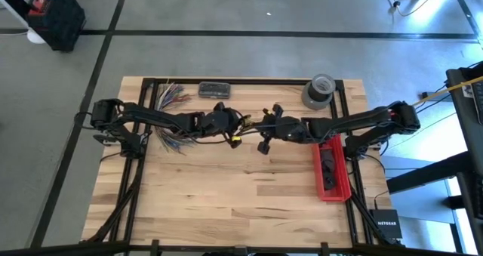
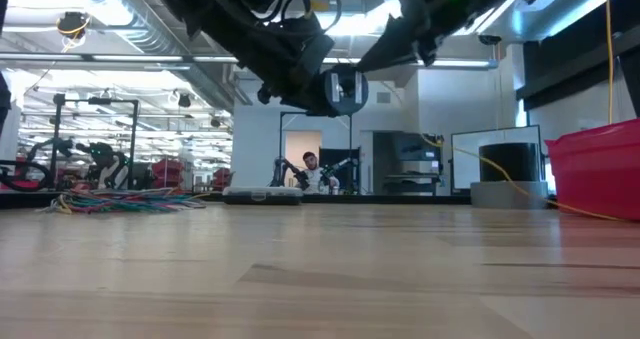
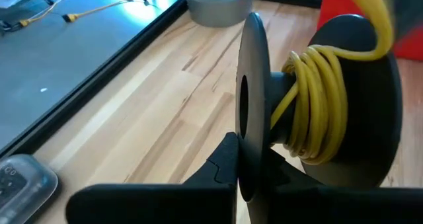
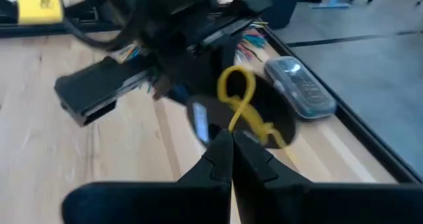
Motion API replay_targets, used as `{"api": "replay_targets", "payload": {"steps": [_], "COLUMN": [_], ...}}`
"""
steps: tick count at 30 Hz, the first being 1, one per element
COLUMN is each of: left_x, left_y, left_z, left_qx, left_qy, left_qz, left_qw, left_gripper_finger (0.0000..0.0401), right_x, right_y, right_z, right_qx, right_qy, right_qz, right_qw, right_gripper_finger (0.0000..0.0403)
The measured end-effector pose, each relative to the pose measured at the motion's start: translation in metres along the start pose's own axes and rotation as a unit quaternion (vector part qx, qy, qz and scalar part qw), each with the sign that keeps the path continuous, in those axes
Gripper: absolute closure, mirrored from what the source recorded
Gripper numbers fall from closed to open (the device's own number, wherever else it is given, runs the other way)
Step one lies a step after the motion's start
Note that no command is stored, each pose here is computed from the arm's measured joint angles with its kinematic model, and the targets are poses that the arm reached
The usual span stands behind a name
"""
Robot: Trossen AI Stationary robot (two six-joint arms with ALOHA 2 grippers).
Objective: Coil cords
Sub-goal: Coil the yellow wire onto the black spool
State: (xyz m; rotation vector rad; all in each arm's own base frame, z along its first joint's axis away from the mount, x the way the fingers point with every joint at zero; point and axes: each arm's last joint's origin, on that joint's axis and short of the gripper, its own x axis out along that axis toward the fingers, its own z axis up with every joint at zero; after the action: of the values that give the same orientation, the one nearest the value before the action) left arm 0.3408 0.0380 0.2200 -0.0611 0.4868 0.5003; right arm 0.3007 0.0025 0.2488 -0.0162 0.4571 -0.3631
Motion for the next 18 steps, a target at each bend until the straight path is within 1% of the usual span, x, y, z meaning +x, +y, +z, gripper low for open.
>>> {"api": "replay_targets", "payload": {"steps": [4,12,18], "left_x": [0.0,0.0,-0.001], "left_y": [0.0,0.001,-0.003], "left_z": [0.0,0.003,0.007], "left_qx": [-0.004,-0.019,-0.027], "left_qy": [-0.001,-0.013,-0.035], "left_qz": [0.001,0.0,-0.008], "left_qw": [1.0,1.0,0.999], "left_gripper_finger": [0.0401,0.0401,0.0401], "right_x": [0.013,0.029,0.042], "right_y": [0.005,0.014,0.019], "right_z": [-0.005,-0.003,-0.015], "right_qx": [-0.003,0.01,0.001], "right_qy": [-0.005,-0.053,-0.03], "right_qz": [0.003,0.045,0.045], "right_qw": [1.0,0.998,0.999], "right_gripper_finger": [0.04,0.04,0.04]}}
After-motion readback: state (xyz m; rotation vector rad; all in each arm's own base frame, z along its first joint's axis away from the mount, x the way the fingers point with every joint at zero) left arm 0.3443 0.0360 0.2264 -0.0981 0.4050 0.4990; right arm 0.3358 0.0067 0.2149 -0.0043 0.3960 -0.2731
